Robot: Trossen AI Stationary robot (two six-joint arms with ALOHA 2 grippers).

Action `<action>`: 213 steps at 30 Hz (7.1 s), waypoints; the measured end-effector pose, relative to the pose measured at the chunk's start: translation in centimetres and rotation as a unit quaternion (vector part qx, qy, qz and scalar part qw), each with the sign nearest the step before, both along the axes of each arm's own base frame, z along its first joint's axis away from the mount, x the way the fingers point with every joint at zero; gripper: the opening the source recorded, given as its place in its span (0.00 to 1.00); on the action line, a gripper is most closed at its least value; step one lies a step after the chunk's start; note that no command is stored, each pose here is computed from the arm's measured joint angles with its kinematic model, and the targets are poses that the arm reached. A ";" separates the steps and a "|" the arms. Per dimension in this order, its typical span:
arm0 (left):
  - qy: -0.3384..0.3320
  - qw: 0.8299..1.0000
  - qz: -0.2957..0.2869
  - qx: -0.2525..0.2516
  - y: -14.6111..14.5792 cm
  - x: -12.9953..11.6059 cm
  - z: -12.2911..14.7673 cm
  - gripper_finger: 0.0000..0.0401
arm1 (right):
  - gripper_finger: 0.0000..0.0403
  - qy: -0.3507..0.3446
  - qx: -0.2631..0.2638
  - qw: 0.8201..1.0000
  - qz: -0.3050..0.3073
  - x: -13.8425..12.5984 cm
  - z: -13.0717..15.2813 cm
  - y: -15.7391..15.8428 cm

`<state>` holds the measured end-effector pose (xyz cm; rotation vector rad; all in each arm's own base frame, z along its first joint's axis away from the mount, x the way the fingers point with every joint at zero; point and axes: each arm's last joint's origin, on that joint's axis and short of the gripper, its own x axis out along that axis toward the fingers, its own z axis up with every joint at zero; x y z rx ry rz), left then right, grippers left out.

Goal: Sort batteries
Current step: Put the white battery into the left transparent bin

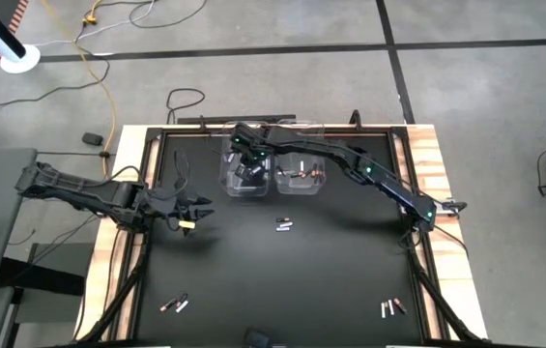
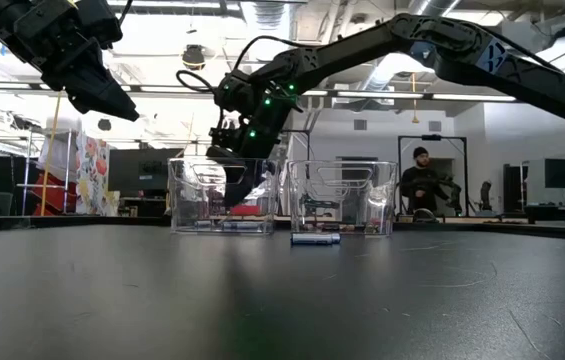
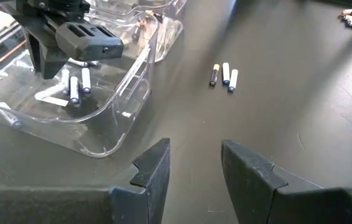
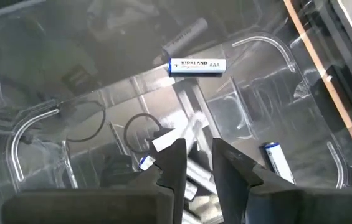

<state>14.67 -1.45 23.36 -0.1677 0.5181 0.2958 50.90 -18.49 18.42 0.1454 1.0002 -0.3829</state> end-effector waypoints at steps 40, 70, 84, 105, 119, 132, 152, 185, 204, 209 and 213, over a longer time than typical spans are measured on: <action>0.011 1.000 -0.008 0.011 0.0 -0.1 -0.1 0.35 | 0.24 -0.088 0.057 0.983 -0.153 -15.2 14.5 20.3; 0.022 0.998 -0.026 0.051 0.0 -0.1 -0.1 0.35 | 0.24 -0.111 0.046 0.993 0.010 -23.2 -2.2 29.0; 0.050 0.995 -0.039 0.073 0.1 -0.3 -0.5 0.35 | 0.24 -0.162 0.023 0.986 0.044 -23.8 -6.2 21.4; 0.051 0.995 -0.043 0.080 0.1 -0.3 -0.5 0.35 | 0.39 -0.158 -0.023 0.977 0.141 -23.0 -5.2 22.9; 0.057 0.992 -0.048 0.102 0.1 -0.3 -0.5 0.35 | 0.47 -0.154 -0.061 0.968 0.186 -19.1 -5.1 23.4; 0.056 0.993 -0.045 0.098 0.1 -0.3 -0.5 0.35 | 0.42 -0.124 -0.042 0.979 0.158 -16.8 -6.8 23.3; 0.061 0.990 -0.054 0.111 0.1 -0.3 -0.5 0.35 | 0.41 -0.111 -0.016 0.983 0.145 -17.1 -7.1 23.9; 0.061 0.990 -0.055 0.111 0.1 -0.3 -0.5 0.35 | 0.04 -0.124 -0.005 0.978 0.170 -16.2 -5.9 25.3; 0.061 0.990 -0.055 0.111 0.1 -0.3 -0.5 0.35 | 0.04 -0.116 -0.016 0.977 0.176 -14.8 -4.1 25.5; 0.061 0.990 -0.055 0.111 0.1 -0.3 -0.5 0.35 | 0.04 -0.117 -0.012 0.979 0.166 -14.7 -4.0 25.2; 0.061 0.990 -0.055 0.111 0.1 -0.3 -0.5 0.35 | 0.04 -0.122 -0.001 0.982 0.146 -14.6 -4.0 24.9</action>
